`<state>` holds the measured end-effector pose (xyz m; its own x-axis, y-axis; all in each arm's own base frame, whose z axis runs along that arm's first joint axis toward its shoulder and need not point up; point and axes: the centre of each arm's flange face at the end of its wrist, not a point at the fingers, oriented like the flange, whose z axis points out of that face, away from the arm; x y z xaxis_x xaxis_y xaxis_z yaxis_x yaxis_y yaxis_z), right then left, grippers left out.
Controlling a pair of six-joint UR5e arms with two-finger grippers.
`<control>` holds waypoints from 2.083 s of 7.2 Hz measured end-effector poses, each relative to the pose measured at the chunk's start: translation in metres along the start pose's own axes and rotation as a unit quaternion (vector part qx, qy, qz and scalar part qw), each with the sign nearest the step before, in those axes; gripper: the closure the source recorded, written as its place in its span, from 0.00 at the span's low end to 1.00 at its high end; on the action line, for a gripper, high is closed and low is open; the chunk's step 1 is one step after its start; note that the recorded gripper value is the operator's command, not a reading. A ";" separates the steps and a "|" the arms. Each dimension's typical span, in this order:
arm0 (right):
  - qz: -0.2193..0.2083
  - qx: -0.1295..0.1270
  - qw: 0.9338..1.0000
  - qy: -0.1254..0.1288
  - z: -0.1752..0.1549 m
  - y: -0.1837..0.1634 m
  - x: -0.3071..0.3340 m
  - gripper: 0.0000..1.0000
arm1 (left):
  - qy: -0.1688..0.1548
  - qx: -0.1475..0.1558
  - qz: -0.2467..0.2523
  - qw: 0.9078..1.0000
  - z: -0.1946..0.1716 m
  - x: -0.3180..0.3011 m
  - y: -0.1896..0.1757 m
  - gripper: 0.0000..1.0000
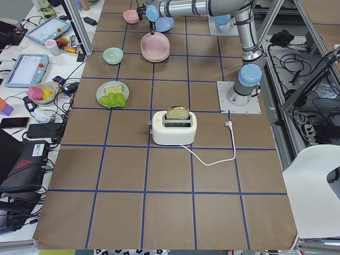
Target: Stack three plates with pink and blue
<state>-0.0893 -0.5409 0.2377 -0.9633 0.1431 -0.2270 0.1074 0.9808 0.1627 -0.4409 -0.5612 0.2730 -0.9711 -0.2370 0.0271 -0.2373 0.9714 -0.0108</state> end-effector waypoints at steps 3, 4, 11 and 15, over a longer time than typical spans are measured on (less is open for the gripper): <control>-0.007 0.013 1.000 0.004 -0.025 -0.011 -0.002 1.00 | -0.010 -0.006 0.005 1.000 0.024 0.008 0.002 0.00; -0.008 0.017 1.000 0.006 -0.030 -0.014 -0.002 1.00 | -0.003 0.000 0.007 1.000 0.017 0.008 0.000 0.00; 0.053 0.013 0.999 0.002 -0.003 0.003 -0.181 1.00 | -0.005 -0.040 0.099 0.994 -0.200 -0.161 -0.019 0.00; 0.061 0.043 0.997 -0.004 0.060 0.029 -0.316 1.00 | -0.012 -0.040 0.076 0.996 -0.265 -0.226 0.025 0.00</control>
<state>0.2327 -0.5499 0.2568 -0.9396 0.2636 -0.2181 0.2457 0.9635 0.1059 -0.2208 -0.4791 0.5316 -0.9962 -0.0864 0.0075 -0.0857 0.9941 0.0665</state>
